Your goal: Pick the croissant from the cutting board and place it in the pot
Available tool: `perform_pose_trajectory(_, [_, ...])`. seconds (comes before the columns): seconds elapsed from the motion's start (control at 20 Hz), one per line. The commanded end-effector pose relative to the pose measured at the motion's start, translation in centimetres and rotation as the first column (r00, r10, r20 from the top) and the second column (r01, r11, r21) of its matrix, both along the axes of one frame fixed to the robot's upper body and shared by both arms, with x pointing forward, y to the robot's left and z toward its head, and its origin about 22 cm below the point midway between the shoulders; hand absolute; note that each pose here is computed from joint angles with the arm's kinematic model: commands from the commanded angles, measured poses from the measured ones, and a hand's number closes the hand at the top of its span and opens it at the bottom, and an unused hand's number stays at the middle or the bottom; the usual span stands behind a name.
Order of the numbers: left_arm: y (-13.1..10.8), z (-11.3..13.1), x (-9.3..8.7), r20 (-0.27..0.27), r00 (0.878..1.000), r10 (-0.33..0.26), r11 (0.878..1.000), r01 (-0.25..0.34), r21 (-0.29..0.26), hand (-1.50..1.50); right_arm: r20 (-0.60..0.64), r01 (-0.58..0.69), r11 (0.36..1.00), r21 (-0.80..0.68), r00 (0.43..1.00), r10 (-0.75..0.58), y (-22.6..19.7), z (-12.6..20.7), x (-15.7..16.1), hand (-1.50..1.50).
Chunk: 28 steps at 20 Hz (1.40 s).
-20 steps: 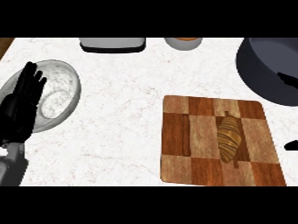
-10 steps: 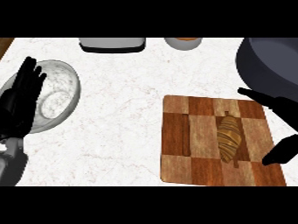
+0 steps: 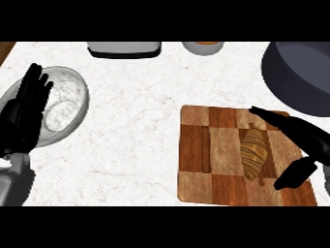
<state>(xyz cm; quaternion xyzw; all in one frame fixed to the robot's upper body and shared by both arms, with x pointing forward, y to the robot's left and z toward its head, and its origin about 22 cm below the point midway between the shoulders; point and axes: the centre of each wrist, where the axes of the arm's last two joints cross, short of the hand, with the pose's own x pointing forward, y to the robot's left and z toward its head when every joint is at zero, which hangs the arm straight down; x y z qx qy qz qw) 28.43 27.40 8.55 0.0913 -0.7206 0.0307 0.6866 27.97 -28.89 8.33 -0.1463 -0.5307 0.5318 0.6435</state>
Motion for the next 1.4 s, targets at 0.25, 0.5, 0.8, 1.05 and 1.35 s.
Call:
perform_pose_trajectory(0.25, [-1.2,-0.8,-2.8,0.013,1.0,-0.003,1.0,0.004,-0.017,0.0,-0.014,0.056,0.993,-0.101,0.998,-0.058,-0.4,-0.5,-0.4,-1.5])
perform_pose_trajectory(0.5, [0.2,-0.4,0.1,-0.004,1.0,-0.015,1.0,0.015,-0.002,0.0,-0.022,0.031,0.997,-0.075,0.999,-0.033,1.2,-4.7,0.7,-1.5])
perform_pose_trajectory(0.8, [1.4,0.6,0.7,-0.012,1.0,0.011,1.0,-0.011,-0.007,0.0,-0.024,0.061,0.99,-0.126,0.998,-0.065,1.3,-5.5,-0.2,-1.5])
perform_pose_trajectory(1.05, [-0.1,-0.3,-1.3,-0.005,1.0,0.004,1.0,-0.004,0.006,0.0,-0.039,0.08,0.989,-0.123,0.996,-0.085,1.3,-7.0,1.5,-1.5])
perform_pose_trajectory(1.35, [1.2,-1.1,-1.1,0.002,1.0,-0.009,1.0,0.009,0.009,0.0,0.04,-0.076,0.981,-0.177,0.996,0.084,1.0,-8.1,1.8,1.5])
